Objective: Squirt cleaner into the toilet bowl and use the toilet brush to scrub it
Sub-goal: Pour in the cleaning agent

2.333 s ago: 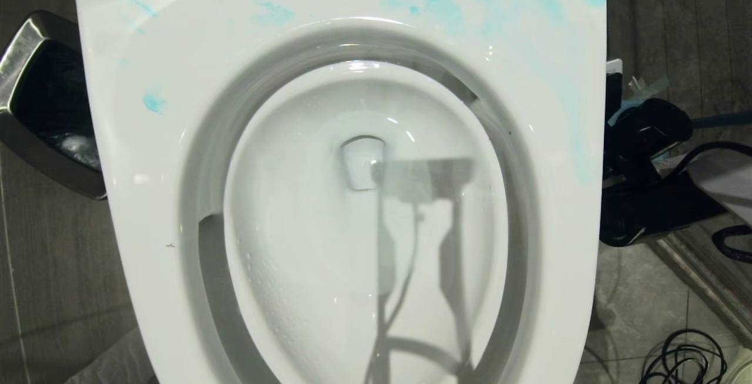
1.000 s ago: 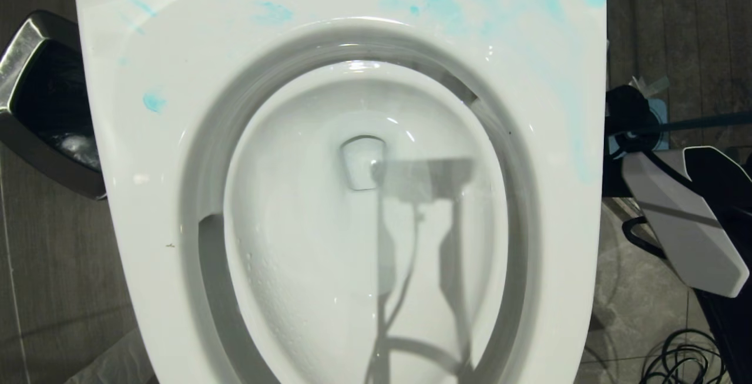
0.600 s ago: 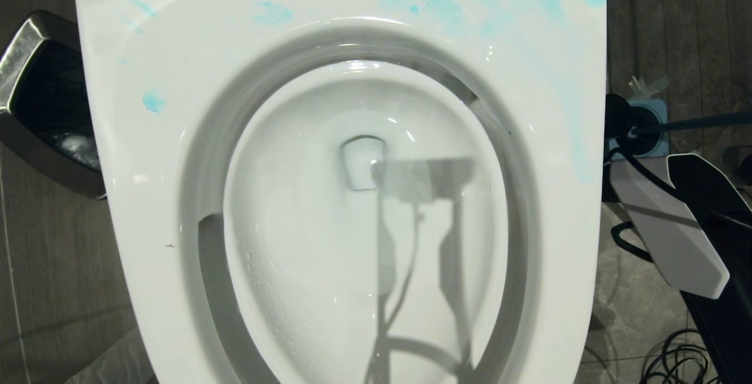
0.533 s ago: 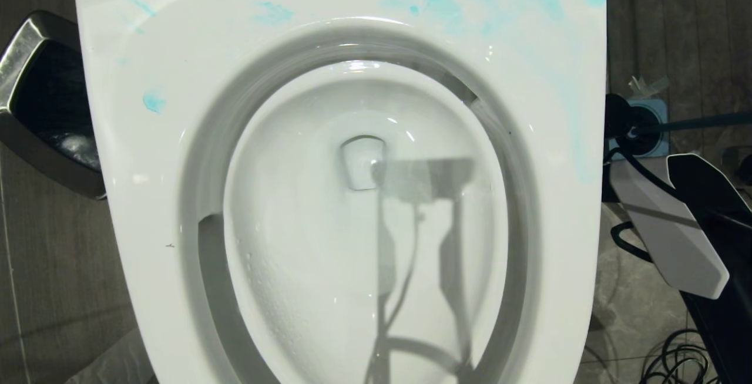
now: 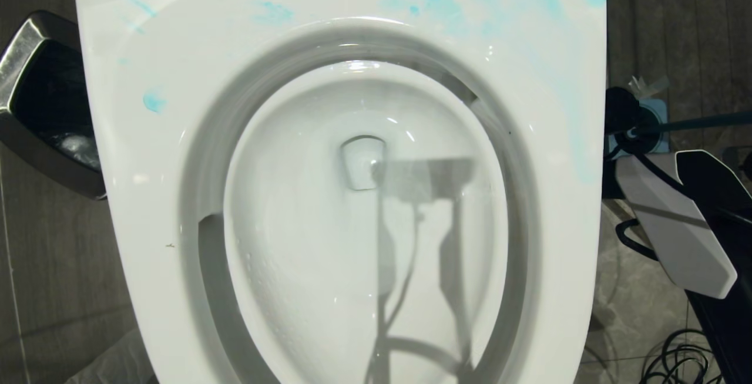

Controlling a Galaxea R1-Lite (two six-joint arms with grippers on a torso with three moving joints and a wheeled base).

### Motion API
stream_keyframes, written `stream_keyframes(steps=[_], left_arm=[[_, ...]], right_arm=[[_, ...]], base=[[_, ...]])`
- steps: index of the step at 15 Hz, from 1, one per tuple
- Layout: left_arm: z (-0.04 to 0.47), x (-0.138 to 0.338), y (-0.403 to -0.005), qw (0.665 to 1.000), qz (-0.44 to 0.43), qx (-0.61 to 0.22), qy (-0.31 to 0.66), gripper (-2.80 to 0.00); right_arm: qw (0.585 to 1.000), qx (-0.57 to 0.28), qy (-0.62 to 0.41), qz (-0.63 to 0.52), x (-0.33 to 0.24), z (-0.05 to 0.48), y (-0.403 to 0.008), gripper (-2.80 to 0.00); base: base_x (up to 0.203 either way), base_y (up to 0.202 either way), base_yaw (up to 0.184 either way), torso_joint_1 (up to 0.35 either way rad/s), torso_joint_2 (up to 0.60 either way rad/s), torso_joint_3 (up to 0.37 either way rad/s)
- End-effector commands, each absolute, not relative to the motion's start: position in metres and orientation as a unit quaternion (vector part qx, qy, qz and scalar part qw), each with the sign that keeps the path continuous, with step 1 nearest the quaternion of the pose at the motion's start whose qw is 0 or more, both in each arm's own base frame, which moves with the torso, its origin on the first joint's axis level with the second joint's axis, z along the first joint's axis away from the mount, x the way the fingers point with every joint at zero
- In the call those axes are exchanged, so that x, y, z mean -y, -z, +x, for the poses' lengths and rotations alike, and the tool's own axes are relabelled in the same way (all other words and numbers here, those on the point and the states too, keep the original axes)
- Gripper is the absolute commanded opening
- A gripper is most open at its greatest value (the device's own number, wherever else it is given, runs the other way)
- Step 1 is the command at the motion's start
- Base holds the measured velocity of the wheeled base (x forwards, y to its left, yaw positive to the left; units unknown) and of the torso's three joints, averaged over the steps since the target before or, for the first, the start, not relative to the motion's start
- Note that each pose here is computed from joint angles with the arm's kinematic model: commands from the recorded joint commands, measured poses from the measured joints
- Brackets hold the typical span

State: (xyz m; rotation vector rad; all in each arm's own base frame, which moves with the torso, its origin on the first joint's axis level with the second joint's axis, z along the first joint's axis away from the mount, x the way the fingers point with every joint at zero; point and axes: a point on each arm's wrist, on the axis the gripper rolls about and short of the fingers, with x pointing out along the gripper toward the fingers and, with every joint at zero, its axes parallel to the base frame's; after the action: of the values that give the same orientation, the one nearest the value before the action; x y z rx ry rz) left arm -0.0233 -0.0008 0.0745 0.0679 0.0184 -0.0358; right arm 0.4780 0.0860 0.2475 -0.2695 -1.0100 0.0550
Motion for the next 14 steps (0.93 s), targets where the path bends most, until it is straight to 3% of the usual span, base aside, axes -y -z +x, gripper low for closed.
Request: stream_keyframes(steps=[1,14], left_arm=[[-0.023,0.001,-0.075,0.999,0.034,-0.009,0.017,-2.80],[-0.023,0.001,-0.075,0.999,0.034,-0.009,0.018,-2.80]], right_arm=[[0.863,0.488,-0.025,-0.129,-0.086,0.476,-0.250,-2.80],[0.872,0.472,-0.021,-0.126,-0.085,0.482,-0.237,-2.80]], base=[[0.000,0.000,0.000,0.000,0.00,0.000],[0.000,0.000,0.000,0.000,0.00,0.000]])
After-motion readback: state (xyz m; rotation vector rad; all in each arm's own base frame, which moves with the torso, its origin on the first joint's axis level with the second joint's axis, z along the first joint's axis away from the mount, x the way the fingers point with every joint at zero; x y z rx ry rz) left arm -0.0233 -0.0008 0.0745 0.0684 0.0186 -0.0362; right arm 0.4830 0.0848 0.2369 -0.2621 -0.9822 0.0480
